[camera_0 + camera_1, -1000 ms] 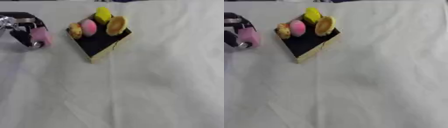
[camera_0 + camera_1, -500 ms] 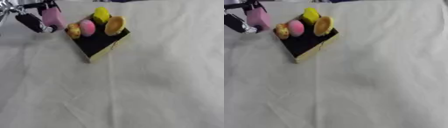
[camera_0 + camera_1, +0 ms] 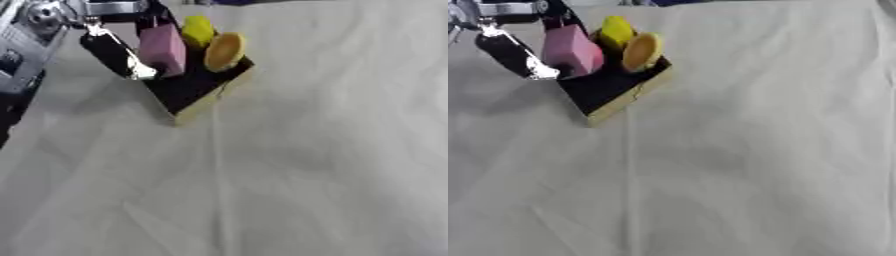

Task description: Pick up objects on the table and place them in the box.

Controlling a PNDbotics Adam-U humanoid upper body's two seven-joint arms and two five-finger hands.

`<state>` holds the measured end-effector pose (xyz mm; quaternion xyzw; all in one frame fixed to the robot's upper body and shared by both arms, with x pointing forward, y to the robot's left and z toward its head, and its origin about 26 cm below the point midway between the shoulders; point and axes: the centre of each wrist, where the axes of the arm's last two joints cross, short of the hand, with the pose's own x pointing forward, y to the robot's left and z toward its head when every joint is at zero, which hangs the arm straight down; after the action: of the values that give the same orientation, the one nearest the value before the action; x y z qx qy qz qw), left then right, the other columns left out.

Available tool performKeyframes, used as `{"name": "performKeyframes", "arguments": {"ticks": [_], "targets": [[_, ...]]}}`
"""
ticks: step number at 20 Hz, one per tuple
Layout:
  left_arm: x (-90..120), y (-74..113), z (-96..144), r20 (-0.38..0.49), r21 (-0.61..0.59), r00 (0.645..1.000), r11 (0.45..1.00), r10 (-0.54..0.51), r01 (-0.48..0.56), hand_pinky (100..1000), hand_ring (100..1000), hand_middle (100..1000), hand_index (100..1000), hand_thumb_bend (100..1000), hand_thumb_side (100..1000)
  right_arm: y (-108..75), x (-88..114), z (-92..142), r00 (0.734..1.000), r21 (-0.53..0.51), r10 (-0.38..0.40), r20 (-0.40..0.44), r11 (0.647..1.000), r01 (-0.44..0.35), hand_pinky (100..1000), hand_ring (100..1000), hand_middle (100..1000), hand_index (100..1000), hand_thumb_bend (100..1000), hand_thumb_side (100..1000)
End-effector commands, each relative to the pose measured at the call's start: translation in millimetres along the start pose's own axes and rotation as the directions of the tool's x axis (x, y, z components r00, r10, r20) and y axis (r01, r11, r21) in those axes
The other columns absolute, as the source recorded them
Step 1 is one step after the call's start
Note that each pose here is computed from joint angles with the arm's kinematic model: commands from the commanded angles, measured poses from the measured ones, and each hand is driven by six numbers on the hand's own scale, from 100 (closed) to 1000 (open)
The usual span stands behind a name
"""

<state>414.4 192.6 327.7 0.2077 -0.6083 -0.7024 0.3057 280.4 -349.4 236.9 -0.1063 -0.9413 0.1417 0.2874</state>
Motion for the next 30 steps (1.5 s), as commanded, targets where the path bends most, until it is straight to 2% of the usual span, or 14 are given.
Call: {"name": "performKeyframes", "arguments": {"ticks": [1, 6, 8, 9, 12, 14, 15, 16, 21, 23, 25, 28, 29, 30], "targets": [[4.5, 8.8, -2.6, -0.022, 0.011, 1.000, 1.000, -0.001, 0.001, 624, 545, 439, 598, 100, 228, -4.4, 7.7, -7.9, 0.999, 0.021, 0.015, 0.029, 1.000, -0.015, 949, 828, 628, 807, 100, 470], [-4.2, -2.6, -12.2, -0.078, -0.010, 0.997, 1.000, 0.001, -0.002, 647, 583, 491, 661, 100, 189, -4.3, 8.2, -9.3, 0.999, 0.022, 0.011, 0.033, 1.000, -0.012, 949, 828, 628, 807, 100, 470], [-7.1, -7.1, -15.9, -0.096, -0.018, 0.995, 1.000, -0.004, 0.003, 680, 649, 573, 767, 100, 171, -4.3, 8.3, -9.6, 0.999, 0.020, 0.010, 0.035, 1.000, -0.011, 949, 828, 628, 807, 100, 470], [-7.9, -8.5, -17.4, -0.101, -0.021, 0.995, 1.000, -0.009, 0.007, 709, 706, 653, 840, 100, 152, -4.1, 8.2, -9.6, 0.999, 0.021, 0.009, 0.036, 1.000, -0.010, 949, 828, 627, 807, 100, 470], [-8.6, -10.3, -19.9, -0.115, -0.014, 0.992, 0.999, -0.045, 0.043, 782, 798, 791, 932, 243, 100, -3.5, 8.1, -9.7, 0.999, 0.024, 0.007, 0.035, 1.000, -0.007, 949, 828, 627, 807, 100, 470], [-9.0, -11.9, -21.0, -0.118, -0.012, 0.990, 0.997, -0.072, 0.071, 825, 843, 847, 967, 341, 237, -3.4, 8.0, -9.5, 0.999, 0.024, 0.006, 0.035, 1.000, -0.006, 949, 827, 627, 807, 100, 470], [-8.9, -12.4, -21.2, -0.113, -0.011, 0.990, 0.997, -0.083, 0.082, 830, 853, 861, 973, 381, 347, -3.4, 7.9, -9.3, 0.999, 0.023, 0.006, 0.034, 1.000, -0.007, 949, 827, 627, 807, 100, 470], [-8.2, -12.7, -21.1, -0.102, -0.009, 0.991, 0.996, -0.091, 0.090, 830, 858, 868, 977, 400, 389, -3.6, 7.8, -9.0, 0.999, 0.022, 0.006, 0.033, 1.000, -0.007, 950, 827, 627, 807, 100, 470], [-2.7, -3.5, -13.4, -0.048, 0.042, 0.994, 0.994, -0.103, 0.105, 844, 872, 883, 993, 443, 458, -3.7, 7.7, -8.6, 1.000, 0.019, 0.004, 0.030, 1.000, -0.004, 949, 827, 627, 807, 100, 470], [-1.1, -0.9, -10.7, -0.034, 0.058, 0.995, 0.994, -0.096, 0.098, 838, 868, 876, 989, 418, 443, -3.8, 7.9, -8.9, 1.000, 0.018, 0.001, 0.031, 1.000, -0.002, 949, 827, 627, 807, 100, 470], [0.1, 1.6, -7.6, -0.014, 0.075, 0.997, 0.994, -0.082, 0.083, 831, 861, 870, 985, 344, 403, -3.9, 7.9, -8.9, 1.000, 0.018, -0.001, 0.031, 1.000, 0.000, 948, 827, 627, 807, 100, 470], [0.2, 6.8, -0.4, -0.006, 0.124, 0.999, 0.991, -0.046, 0.047, 808, 837, 840, 961, 212, 289, -4.3, 8.1, -9.2, 0.999, 0.017, -0.004, 0.033, 1.000, 0.003, 948, 827, 627, 807, 100, 470], [0.4, 9.0, 2.8, -0.010, 0.153, 0.999, 0.988, -0.032, 0.033, 784, 807, 803, 932, 100, 205, -4.3, 8.2, -9.3, 0.999, 0.018, -0.005, 0.034, 1.000, 0.004, 947, 827, 627, 807, 100, 470], [1.5, 13.1, 9.0, -0.016, 0.216, 1.000, 0.976, -0.013, 0.016, 761, 777, 766, 899, 100, 173, -4.4, 8.2, -9.3, 0.999, 0.019, -0.005, 0.035, 1.000, 0.005, 947, 827, 627, 807, 100, 470]]}}
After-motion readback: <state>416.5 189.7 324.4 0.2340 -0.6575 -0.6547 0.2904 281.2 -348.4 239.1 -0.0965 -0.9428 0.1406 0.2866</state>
